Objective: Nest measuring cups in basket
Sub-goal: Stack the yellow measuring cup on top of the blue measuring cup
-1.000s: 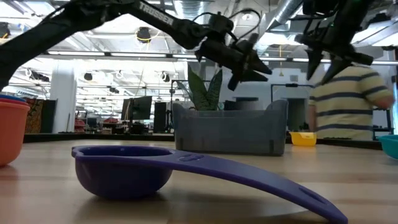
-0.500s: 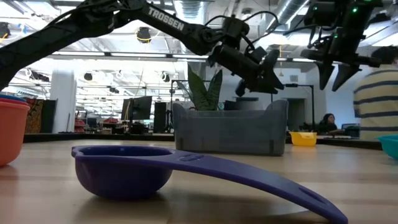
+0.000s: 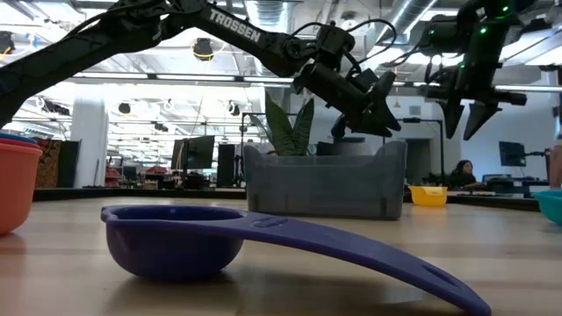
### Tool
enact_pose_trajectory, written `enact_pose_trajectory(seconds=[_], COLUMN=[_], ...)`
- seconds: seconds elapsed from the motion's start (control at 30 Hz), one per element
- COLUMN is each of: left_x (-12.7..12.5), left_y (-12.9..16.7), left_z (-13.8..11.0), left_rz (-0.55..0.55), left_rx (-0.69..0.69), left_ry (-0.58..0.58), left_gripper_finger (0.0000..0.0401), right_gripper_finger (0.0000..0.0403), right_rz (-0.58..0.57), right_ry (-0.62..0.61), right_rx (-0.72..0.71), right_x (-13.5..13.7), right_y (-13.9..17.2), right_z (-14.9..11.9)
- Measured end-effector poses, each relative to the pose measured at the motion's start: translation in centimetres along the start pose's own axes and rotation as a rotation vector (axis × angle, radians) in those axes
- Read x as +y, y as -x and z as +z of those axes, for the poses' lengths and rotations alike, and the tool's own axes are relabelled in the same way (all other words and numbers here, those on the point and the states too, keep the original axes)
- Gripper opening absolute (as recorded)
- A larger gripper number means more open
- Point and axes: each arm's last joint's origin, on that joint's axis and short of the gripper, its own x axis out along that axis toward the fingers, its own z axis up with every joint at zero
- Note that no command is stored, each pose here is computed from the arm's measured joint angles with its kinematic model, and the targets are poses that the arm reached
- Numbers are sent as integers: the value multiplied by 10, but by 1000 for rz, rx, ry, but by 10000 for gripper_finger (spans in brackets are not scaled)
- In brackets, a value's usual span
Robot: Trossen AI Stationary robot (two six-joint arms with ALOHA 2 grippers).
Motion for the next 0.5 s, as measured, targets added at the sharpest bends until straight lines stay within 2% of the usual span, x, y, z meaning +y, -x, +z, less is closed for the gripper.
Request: enact_pose_trajectory(seconds=[0.13, 0.3, 0.5], left_x=[-5, -5, -2], left_y=[5, 12, 16], left_z=[9, 11, -3], left_rz=[-77, -3, 47], left_rx=[43, 132, 283], left_ry=[7, 23, 85], left_gripper_finger=[114, 114, 114], right_gripper_finger=[178, 157, 144], right_rz=[4, -31, -43], right_ry=[79, 94, 111], right_rx=[14, 62, 97], right_x=[7, 11, 17], right_y=[-7, -16, -31], right_z=[1, -1, 3])
